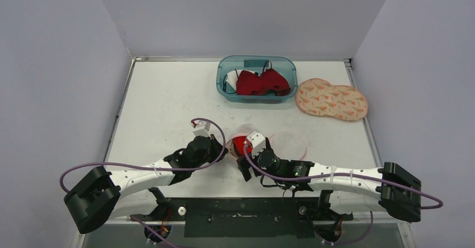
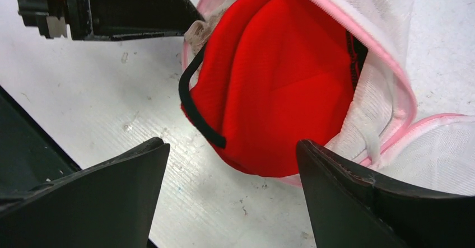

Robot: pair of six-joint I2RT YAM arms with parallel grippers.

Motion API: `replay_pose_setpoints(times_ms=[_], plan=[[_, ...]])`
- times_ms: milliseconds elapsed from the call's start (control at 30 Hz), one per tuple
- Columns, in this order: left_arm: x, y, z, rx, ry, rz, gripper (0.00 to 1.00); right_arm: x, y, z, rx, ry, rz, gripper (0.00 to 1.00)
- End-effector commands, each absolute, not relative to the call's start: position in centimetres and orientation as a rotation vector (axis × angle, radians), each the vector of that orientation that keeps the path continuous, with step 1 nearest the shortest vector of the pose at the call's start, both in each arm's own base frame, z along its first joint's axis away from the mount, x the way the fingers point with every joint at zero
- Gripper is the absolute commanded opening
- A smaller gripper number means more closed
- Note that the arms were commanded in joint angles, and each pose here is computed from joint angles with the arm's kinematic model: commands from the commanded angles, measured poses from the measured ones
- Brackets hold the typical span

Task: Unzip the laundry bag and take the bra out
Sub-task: Pick up the bra from the laundry bag.

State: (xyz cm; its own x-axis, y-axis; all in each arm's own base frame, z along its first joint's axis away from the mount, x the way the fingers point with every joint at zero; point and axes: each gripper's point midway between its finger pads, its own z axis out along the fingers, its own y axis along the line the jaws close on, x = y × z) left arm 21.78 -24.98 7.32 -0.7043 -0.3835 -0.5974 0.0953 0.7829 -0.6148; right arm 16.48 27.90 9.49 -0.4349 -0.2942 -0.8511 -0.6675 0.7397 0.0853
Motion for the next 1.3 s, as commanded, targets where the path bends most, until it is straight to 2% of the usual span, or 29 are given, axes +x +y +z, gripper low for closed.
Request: replay_pose_setpoints(times_ms=[0, 100, 200, 333, 400, 500, 567, 600, 700, 767, 867, 1100, 1267], plan=[[22.7, -26.2, 9.8, -0.225, 2.144, -0.899, 0.0, 18.3, 29.0, 12.2, -0.642, 1.937, 0.481, 0.86], [22.6, -26.1, 10.0, -0.228, 2.14, -0.904, 0.0, 19.5, 28.3, 12.2, -0.567, 1.918, 0.419, 0.81], [22.6, -26.1, 10.1, -0.227, 2.139, -0.905, 0.0, 19.9, 28.6, 12.6, -0.547, 1.875, 0.446, 0.64], [22.5, -25.8, 10.1, -0.232, 2.14, -0.9, 0.0, 20.1, 29.4, 12.2, -0.587, 1.872, 0.45, 0.51], [22.5, -25.8, 10.2, -0.238, 2.137, -0.904, 0.0, 20.0, 29.8, 11.9, -0.613, 1.877, 0.452, 0.5], [22.4, -25.8, 10.5, -0.241, 2.132, -0.913, 0.0, 20.0, 29.8, 11.6, -0.624, 1.892, 0.445, 0.58], [22.3, -25.8, 10.8, -0.241, 2.127, -0.923, 0.01, 20.2, 29.7, 11.6, -0.624, 1.896, 0.441, 0.58], [22.3, -25.8, 11.0, -0.242, 2.123, -0.928, 0.02, 20.2, 29.7, 11.6, -0.623, 1.897, 0.44, 0.55], [22.1, -25.6, 11.3, -0.246, 2.12, -0.935, 0.05, 20.3, 29.6, 11.7, -0.621, 1.894, 0.444, 0.3], [22.0, -25.5, 11.5, -0.249, 2.117, -0.938, 0.08, 20.2, 29.6, 12.0, -0.63, 1.886, 0.451, 0.17], [22.0, -25.4, 11.9, -0.255, 2.109, -0.947, 0.1, 19.9, 29.7, 12.9, -0.66, 1.865, 0.464, 0.06], [22.3, -25.6, 12.5, -0.251, 2.101, -0.944, 0.08, 18.6, 30.0, 15.5, -0.763, 1.816, 0.513, 0.05], [22.7, -26.0, 11.9, -0.275, 2.115, -0.936, 0.06, 16.2, 31.5, 15.2, -0.912, 1.808, 0.621, 0.05]])
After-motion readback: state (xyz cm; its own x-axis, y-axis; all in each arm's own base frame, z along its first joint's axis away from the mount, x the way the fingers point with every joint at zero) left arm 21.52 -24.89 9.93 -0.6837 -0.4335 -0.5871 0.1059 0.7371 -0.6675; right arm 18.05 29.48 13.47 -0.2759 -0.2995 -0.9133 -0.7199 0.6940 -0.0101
